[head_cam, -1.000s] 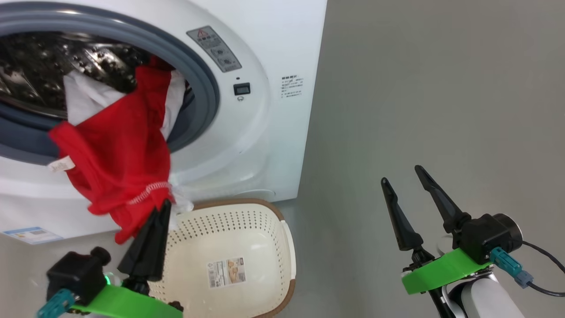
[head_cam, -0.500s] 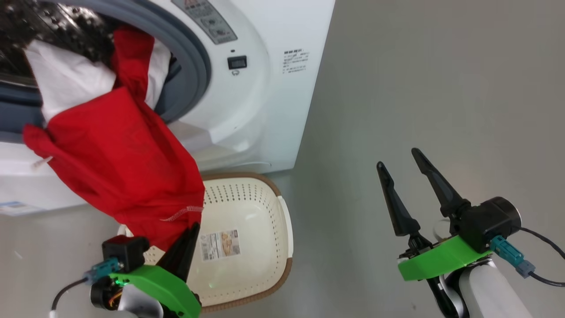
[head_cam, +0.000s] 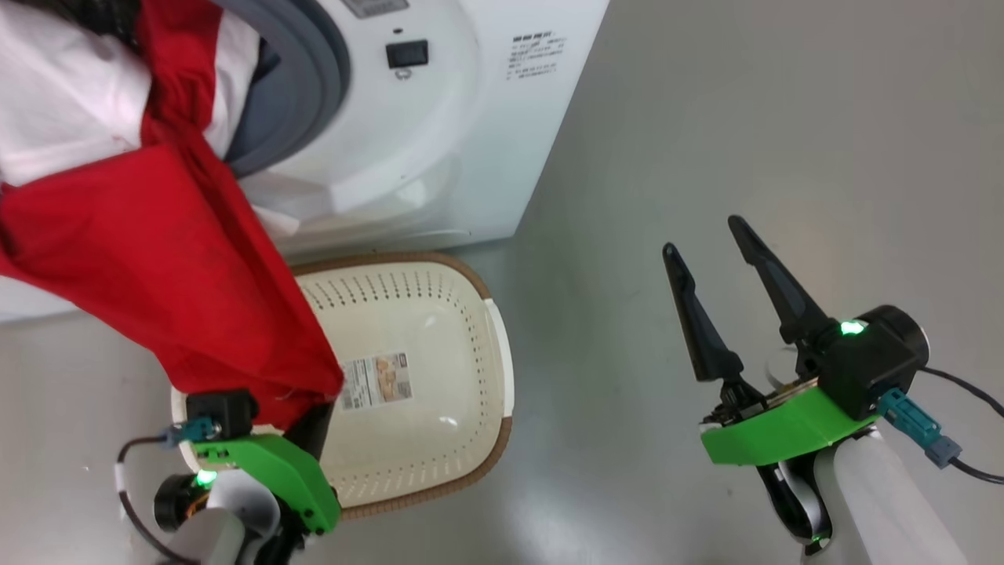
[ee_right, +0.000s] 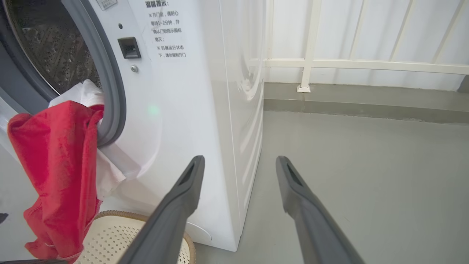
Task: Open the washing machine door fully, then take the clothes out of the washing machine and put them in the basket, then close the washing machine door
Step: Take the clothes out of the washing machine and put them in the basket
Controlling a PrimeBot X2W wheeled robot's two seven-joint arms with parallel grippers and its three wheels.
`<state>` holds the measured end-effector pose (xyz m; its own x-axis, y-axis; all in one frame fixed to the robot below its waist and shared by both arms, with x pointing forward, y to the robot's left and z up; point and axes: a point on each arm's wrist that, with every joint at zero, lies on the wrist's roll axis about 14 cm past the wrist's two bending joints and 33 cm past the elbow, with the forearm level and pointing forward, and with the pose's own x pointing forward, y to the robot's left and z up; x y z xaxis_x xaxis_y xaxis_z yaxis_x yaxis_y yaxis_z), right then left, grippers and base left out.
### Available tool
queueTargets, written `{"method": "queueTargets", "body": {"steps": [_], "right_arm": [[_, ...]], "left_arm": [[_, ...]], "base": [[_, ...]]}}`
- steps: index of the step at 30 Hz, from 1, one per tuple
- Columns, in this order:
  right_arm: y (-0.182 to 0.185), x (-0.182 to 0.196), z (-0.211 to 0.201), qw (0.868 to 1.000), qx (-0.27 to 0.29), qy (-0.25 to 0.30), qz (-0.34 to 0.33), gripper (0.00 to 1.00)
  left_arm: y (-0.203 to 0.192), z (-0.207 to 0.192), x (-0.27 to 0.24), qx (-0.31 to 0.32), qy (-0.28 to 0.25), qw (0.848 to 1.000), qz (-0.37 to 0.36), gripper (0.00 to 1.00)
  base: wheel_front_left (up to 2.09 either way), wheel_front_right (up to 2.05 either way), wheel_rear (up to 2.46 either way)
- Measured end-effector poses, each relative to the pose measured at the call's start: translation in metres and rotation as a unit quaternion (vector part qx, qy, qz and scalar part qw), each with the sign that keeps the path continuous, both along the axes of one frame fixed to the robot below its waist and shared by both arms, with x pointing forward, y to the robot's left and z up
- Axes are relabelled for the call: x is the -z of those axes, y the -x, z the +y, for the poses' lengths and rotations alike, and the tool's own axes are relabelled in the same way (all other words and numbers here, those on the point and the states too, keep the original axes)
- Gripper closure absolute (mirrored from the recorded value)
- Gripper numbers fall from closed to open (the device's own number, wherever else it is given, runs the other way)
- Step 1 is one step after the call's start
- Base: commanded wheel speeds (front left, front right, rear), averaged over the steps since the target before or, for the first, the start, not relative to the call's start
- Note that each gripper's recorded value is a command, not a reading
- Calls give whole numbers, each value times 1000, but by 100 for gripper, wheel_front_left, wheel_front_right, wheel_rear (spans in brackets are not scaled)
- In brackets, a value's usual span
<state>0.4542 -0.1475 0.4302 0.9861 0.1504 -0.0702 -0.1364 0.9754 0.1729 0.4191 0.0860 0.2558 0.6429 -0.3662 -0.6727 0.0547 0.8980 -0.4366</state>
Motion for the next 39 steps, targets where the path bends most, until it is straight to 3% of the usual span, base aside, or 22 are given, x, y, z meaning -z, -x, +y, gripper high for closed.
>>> {"method": "queueTargets", "body": {"steps": [10, 20, 29, 30, 31, 32, 39], "right_arm": [[-8, 28, 1, 1000, -3, 0, 29, 0], [-18, 43, 3, 999, -6, -3, 39, 0], [-21, 53, 4, 999, -8, -3, 47, 0], [-23, 53, 5, 999, -8, -4, 46, 0], [-23, 53, 5, 999, -9, -4, 46, 0], [-23, 54, 5, 999, -9, -4, 46, 0], [-24, 54, 9, 999, -13, -6, 47, 0]], "left_arm": [[4, -9, 38, -6, 7, 998, 62, 100], [33, -12, 71, 0, 11, 990, 141, 100], [40, -5, 84, 2, 0, 987, 160, 100], [38, -5, 84, -1, 1, 987, 158, 88], [37, -4, 85, -2, -1, 988, 157, 51], [35, -3, 85, -3, -3, 988, 153, 0], [26, 2, 81, -2, -16, 991, 131, 0]], "base": [[0, 0, 0], [0, 0, 0], [0, 0, 0], [0, 0, 0], [0, 0, 0], [0, 0, 0], [0, 0, 0]]}}
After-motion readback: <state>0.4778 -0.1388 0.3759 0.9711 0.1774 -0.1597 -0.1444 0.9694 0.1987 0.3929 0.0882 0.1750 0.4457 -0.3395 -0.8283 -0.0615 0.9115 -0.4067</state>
